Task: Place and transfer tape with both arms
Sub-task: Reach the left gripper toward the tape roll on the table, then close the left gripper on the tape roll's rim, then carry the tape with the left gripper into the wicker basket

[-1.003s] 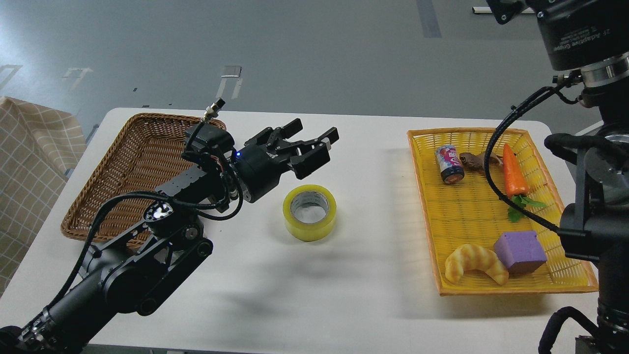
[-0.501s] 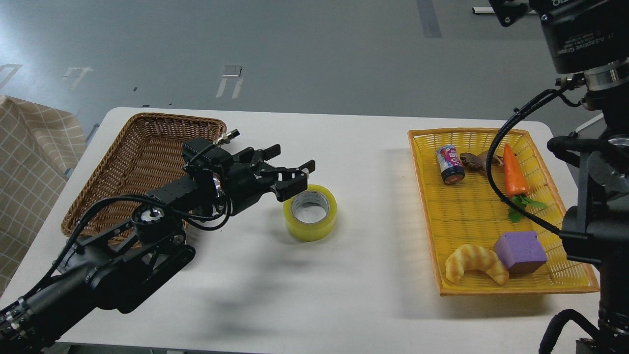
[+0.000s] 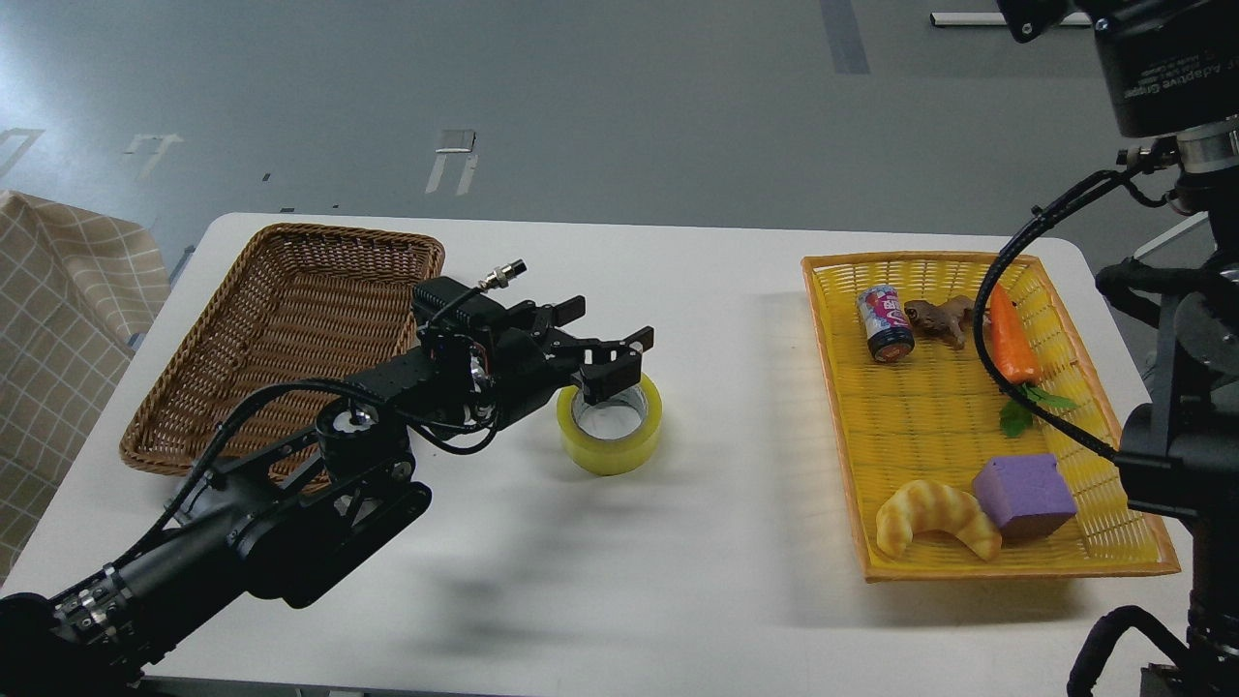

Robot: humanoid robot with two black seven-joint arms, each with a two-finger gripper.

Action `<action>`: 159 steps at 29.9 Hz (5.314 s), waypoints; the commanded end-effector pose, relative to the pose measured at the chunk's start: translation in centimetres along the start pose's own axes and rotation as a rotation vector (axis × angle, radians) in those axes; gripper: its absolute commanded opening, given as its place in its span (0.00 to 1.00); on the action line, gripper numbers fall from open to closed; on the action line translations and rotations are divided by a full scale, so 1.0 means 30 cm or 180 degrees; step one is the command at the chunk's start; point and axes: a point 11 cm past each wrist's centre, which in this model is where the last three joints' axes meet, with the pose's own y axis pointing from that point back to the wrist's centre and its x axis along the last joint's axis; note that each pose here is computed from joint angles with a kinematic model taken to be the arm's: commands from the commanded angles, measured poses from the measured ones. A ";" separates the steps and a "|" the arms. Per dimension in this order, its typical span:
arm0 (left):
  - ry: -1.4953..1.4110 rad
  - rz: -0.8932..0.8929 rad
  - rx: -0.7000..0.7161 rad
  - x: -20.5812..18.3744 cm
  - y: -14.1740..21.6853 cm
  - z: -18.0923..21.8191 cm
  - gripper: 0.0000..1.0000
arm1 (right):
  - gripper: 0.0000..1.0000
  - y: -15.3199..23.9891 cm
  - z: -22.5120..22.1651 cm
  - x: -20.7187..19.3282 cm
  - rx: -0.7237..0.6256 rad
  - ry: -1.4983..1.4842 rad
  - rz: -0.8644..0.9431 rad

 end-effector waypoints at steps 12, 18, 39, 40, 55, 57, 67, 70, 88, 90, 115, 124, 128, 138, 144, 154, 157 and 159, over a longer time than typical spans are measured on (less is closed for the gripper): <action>-0.0269 -0.0213 0.0025 -0.038 -0.030 -0.034 0.98 | 1.00 0.008 -0.004 0.026 -0.0016 0.0030 0.0083; -0.0337 -0.0238 -0.0111 -0.076 -0.028 -0.007 0.98 | 1.00 0.019 -0.012 0.039 0.0002 0.0042 0.0130; -0.0349 -0.0341 0.0025 -0.109 -0.009 -0.069 0.98 | 1.00 0.053 -0.021 0.068 0.0013 0.0063 0.0247; -0.0346 -0.0343 0.0025 -0.110 -0.010 -0.068 0.98 | 1.00 0.054 -0.023 0.069 0.0014 0.0069 0.0250; -0.0346 -0.0405 0.0119 -0.177 0.002 -0.104 0.98 | 1.00 0.069 -0.016 0.071 -0.0004 0.0056 0.0276; -0.0345 -0.0407 0.0123 -0.178 0.002 -0.106 0.97 | 1.00 0.072 -0.012 0.071 -0.0019 0.0051 0.0279; -0.0330 -0.0399 0.0093 -0.178 -0.008 -0.091 0.88 | 1.00 0.079 -0.008 0.075 -0.0028 0.0047 0.0299; -0.0349 -0.0421 0.0080 -0.184 -0.009 -0.087 0.79 | 1.00 0.083 -0.006 0.075 -0.0035 0.0045 0.0306; -0.0367 -0.0402 0.0118 -0.191 -0.002 -0.096 0.34 | 1.00 0.116 -0.006 0.099 -0.0052 0.0053 0.0415; -0.0375 -0.0401 0.0125 -0.188 0.000 -0.100 0.27 | 1.00 0.116 -0.006 0.102 -0.0052 0.0052 0.0440; -0.0555 -0.0209 0.0105 -0.055 -0.024 -0.109 0.05 | 1.00 0.114 -0.001 0.116 -0.0053 0.0033 0.0583; -0.0789 -0.0062 0.0229 0.089 -0.004 -0.185 0.05 | 1.00 0.116 0.005 0.114 -0.0055 0.0011 0.0588; -0.0935 -0.0058 0.0390 0.148 0.048 -0.265 0.05 | 1.00 0.115 0.005 0.112 -0.0057 0.0016 0.0581; -0.1193 -0.0058 0.1103 0.328 0.329 -0.558 0.05 | 1.00 0.117 0.012 0.108 -0.0071 0.0004 0.0578; -0.1298 -0.0154 0.1465 0.356 0.493 -0.680 0.05 | 1.00 0.113 0.012 0.102 -0.0074 -0.0002 0.0557; -0.1005 -0.0403 0.1442 0.184 0.615 -0.739 0.05 | 1.00 0.115 0.015 0.101 -0.0085 -0.0005 0.0557; -0.0928 -0.0473 0.1520 0.114 0.637 -0.766 0.05 | 1.00 0.116 0.016 0.100 -0.0089 -0.0006 0.0559; -0.0941 -0.0460 0.1552 0.102 0.649 -0.778 0.05 | 1.00 0.118 0.017 0.100 -0.0092 -0.0007 0.0562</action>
